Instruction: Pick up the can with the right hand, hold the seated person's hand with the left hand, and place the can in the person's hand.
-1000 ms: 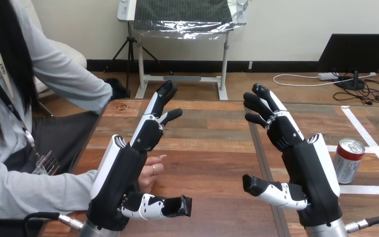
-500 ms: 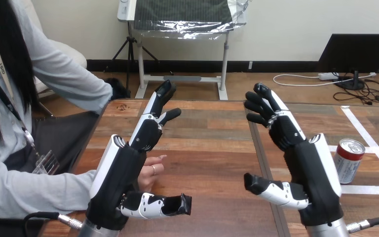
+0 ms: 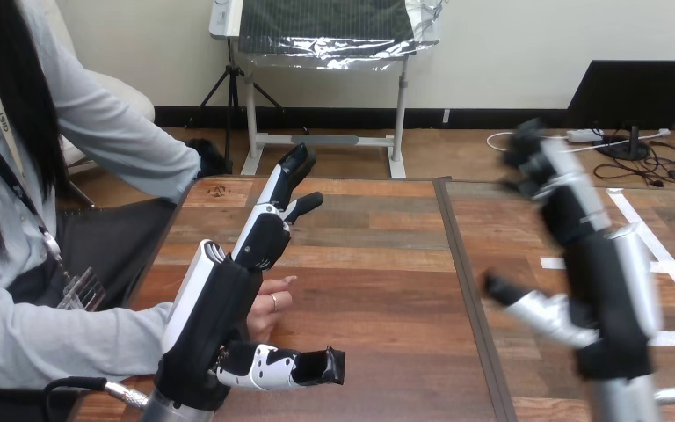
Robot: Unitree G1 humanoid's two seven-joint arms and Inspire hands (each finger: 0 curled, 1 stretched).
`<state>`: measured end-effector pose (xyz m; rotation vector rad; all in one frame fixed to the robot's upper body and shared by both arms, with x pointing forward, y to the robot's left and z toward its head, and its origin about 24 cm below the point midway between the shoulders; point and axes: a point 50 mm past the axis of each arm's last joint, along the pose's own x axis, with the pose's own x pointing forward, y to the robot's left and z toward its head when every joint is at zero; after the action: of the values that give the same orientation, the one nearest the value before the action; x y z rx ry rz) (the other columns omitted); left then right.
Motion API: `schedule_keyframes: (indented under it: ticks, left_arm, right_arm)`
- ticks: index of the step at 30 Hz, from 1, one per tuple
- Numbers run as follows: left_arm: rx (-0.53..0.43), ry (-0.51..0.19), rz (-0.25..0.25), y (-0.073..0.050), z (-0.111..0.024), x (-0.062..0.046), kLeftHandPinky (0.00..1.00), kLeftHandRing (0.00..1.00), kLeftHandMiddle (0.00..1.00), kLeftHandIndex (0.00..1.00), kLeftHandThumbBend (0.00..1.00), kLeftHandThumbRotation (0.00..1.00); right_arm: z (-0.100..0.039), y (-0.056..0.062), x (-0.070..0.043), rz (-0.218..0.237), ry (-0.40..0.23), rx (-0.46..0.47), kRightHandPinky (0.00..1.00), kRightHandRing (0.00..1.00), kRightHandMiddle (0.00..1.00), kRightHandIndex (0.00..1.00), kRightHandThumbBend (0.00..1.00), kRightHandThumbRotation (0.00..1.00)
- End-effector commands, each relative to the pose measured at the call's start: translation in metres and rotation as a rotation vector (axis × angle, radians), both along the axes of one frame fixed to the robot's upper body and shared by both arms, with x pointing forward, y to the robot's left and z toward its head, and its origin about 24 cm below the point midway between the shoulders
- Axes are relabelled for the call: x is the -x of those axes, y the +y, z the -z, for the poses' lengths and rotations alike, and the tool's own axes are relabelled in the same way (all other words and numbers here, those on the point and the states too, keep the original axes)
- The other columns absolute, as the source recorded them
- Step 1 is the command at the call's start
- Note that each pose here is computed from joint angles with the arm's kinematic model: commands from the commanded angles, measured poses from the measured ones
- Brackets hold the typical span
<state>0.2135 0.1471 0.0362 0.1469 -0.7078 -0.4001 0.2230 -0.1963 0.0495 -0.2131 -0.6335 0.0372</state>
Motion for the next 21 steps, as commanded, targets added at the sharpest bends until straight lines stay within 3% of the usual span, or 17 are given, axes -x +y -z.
schedule_keyframes:
  ticks: [1,11,21]
  left_arm:
    - [0.027,-0.076,0.003,-0.002,-0.017,-0.014,0.91,1.00,1.00,1.00,1.00,0.63]
    - [0.023,-0.079,0.002,-0.002,-0.017,-0.013,0.91,1.00,1.00,1.00,1.00,0.63]
    - [0.022,-0.079,0.000,-0.001,-0.016,-0.013,0.91,1.00,1.00,1.00,1.00,0.64]
  right_arm:
    - [-0.028,-0.014,-0.017,0.048,-0.138,0.000,0.87,0.89,0.91,0.93,1.00,0.61]
    - [-0.037,-0.033,-0.022,0.150,-0.164,-0.012,0.87,0.89,0.90,0.92,1.00,0.62]
    - [-0.041,-0.047,-0.027,0.220,-0.174,-0.030,0.85,0.88,0.90,0.92,1.00,0.63]
